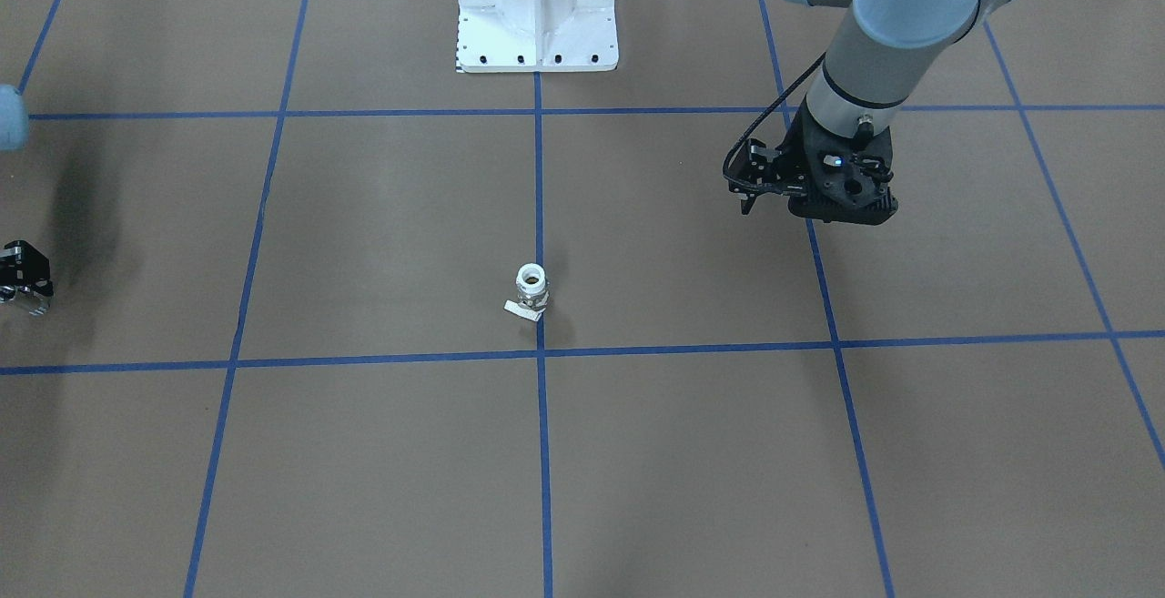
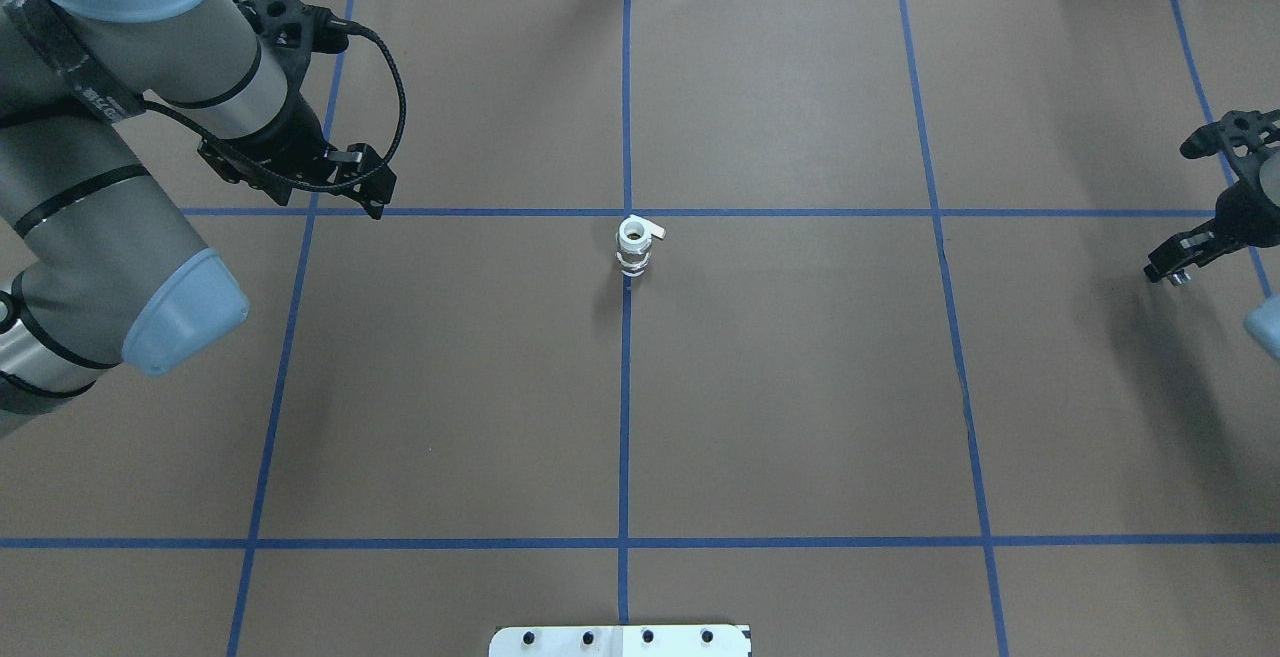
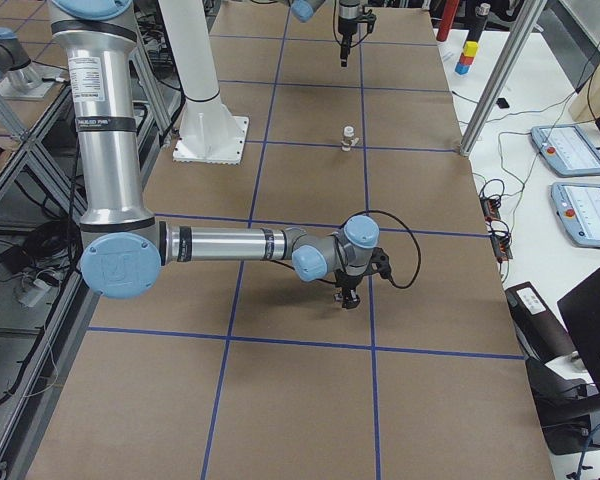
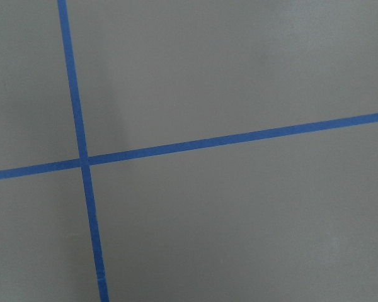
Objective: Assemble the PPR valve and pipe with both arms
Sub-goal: 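Lower the right gripper onto the silver pipe fitting and grasp it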
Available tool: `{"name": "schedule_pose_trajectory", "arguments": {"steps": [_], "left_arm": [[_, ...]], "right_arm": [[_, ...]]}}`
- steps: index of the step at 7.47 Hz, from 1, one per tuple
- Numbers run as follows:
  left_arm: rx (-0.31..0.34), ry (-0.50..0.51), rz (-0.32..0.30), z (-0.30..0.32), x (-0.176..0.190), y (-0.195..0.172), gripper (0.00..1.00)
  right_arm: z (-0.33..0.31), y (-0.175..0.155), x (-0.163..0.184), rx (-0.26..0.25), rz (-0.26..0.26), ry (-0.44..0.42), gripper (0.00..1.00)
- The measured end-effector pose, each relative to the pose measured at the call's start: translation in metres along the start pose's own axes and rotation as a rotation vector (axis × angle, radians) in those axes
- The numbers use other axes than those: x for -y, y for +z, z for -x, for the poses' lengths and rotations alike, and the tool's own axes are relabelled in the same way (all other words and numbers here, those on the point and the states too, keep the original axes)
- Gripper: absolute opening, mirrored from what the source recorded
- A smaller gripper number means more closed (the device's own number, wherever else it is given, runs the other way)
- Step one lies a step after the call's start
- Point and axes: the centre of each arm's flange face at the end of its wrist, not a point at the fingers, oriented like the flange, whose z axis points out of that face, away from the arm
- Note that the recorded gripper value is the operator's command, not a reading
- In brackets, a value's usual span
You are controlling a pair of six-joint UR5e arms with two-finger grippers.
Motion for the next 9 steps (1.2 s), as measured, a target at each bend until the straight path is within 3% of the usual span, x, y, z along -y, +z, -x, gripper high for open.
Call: {"name": "schedule_pose_trajectory", "arguments": {"steps": [3, 9], "left_arm": [[0.002, -0.001, 0.0, 0.0009, -0.0001, 0.0004, 1.0], [0.002, -0.003, 0.003, 0.0002, -0.0001, 0.001, 1.0]], "right_arm": [[0.0019, 0.0028, 0.0028, 0.001, 0.004, -0.003, 0.58], [0.0052, 0.0021, 0.006, 0.013, 0.004, -0.011, 0.55]]}}
